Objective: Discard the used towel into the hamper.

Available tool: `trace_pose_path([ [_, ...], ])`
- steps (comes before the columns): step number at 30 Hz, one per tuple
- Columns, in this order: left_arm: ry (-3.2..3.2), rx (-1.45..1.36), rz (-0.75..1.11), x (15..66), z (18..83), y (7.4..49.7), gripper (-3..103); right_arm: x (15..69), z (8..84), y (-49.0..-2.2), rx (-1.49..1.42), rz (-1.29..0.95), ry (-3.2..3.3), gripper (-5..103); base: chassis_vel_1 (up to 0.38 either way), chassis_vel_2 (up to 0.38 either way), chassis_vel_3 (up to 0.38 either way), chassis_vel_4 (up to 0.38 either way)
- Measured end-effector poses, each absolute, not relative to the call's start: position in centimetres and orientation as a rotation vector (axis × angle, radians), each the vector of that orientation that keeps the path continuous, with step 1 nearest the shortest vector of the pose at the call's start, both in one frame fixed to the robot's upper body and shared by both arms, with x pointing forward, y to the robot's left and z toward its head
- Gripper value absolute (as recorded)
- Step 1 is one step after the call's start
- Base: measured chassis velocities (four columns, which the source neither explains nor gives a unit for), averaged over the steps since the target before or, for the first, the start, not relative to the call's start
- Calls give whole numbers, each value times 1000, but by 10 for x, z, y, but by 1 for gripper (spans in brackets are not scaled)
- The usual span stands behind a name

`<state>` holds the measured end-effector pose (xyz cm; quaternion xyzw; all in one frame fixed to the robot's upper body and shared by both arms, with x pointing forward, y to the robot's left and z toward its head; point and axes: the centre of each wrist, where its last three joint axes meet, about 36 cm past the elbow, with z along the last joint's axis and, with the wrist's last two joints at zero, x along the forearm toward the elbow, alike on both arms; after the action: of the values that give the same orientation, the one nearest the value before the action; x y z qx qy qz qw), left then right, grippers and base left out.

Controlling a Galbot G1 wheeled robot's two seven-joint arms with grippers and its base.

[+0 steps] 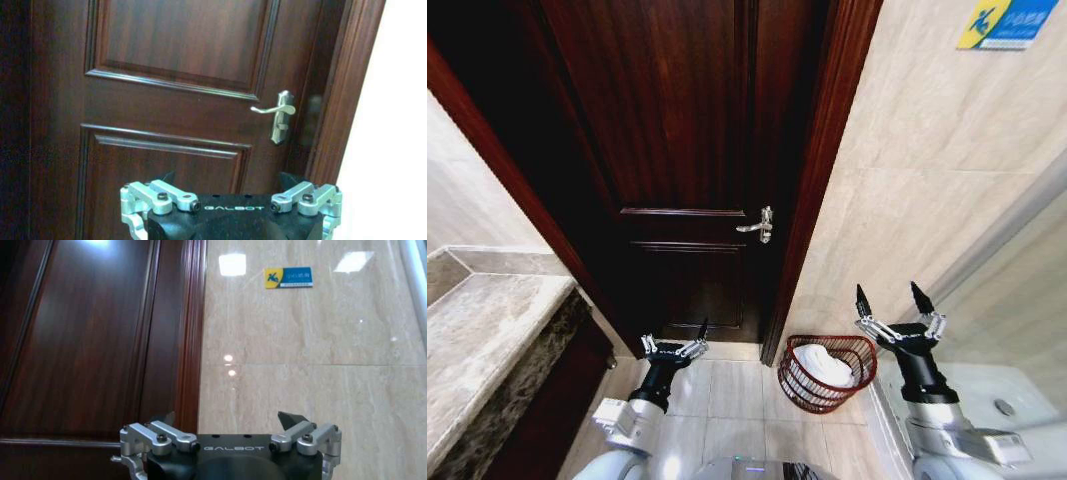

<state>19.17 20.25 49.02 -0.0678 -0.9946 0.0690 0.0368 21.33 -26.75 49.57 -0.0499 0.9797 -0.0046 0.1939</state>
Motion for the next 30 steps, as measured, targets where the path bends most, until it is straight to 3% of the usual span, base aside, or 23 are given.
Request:
trace_pose_path([
  [30, -3053, -208, 212, 192, 490, 202, 100, 211, 488, -272, -132, -34, 2752, 100, 105, -109, -101, 106],
])
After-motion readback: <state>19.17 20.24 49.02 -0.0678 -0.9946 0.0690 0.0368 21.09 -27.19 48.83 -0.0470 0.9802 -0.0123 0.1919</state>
